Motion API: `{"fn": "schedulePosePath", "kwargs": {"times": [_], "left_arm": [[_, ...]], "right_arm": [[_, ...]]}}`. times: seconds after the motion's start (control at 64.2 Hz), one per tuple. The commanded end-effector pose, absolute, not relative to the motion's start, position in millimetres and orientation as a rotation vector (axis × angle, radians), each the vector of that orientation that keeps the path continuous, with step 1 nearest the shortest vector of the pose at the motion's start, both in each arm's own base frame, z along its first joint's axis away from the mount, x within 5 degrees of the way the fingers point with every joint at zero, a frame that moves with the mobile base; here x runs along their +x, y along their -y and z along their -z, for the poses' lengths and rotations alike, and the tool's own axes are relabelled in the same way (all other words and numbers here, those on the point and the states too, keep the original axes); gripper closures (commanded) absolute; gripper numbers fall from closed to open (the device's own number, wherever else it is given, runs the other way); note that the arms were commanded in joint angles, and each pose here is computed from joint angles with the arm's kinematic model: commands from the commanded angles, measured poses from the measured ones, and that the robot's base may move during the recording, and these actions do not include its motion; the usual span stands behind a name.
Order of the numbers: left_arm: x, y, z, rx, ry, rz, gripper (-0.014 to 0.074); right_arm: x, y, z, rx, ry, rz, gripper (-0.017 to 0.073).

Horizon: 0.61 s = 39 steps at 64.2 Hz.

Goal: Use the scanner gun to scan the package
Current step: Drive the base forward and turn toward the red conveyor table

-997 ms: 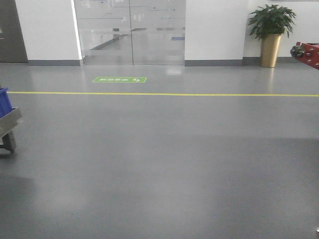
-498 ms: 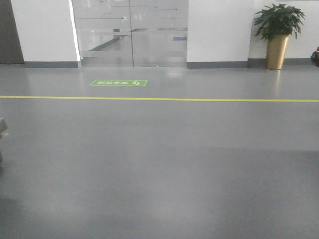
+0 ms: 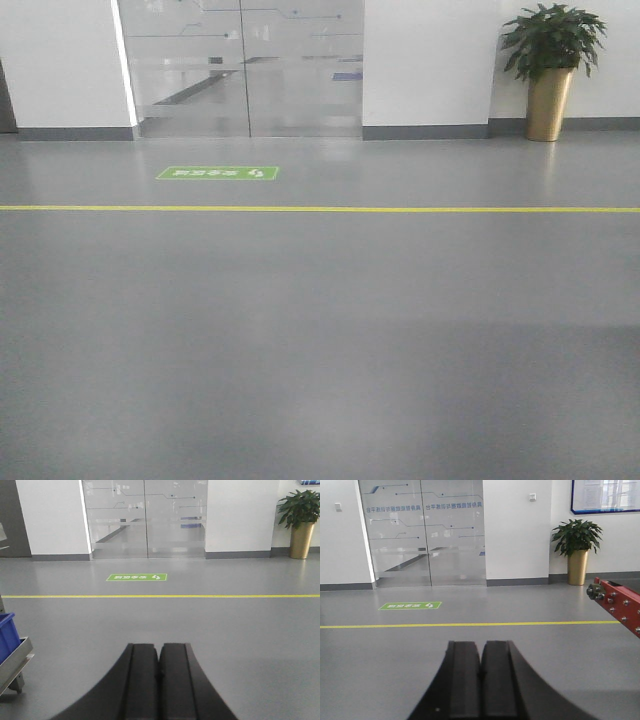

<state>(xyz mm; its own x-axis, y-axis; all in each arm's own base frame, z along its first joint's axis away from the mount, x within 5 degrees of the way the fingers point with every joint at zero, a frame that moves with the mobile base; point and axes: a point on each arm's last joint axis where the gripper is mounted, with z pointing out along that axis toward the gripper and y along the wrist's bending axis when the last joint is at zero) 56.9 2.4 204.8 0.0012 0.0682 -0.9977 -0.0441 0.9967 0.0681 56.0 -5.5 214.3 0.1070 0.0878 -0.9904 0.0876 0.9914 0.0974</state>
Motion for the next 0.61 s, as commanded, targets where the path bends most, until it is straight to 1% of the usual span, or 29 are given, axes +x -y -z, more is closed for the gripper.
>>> {"fn": "schedulePosePath", "kwargs": {"times": [0.0, 0.592], "left_arm": [[56.4, -2.4, -207.6, 0.015, -1.545, -0.085, 0.0704], [56.4, -2.4, -207.6, 0.015, -1.545, -0.085, 0.0704]], "right_arm": [[55.6, 5.5, -216.0, 0.141, -1.446, 0.000, 0.0715], [55.6, 5.7, -216.0, 0.143, -1.445, 0.002, 0.0715]]}}
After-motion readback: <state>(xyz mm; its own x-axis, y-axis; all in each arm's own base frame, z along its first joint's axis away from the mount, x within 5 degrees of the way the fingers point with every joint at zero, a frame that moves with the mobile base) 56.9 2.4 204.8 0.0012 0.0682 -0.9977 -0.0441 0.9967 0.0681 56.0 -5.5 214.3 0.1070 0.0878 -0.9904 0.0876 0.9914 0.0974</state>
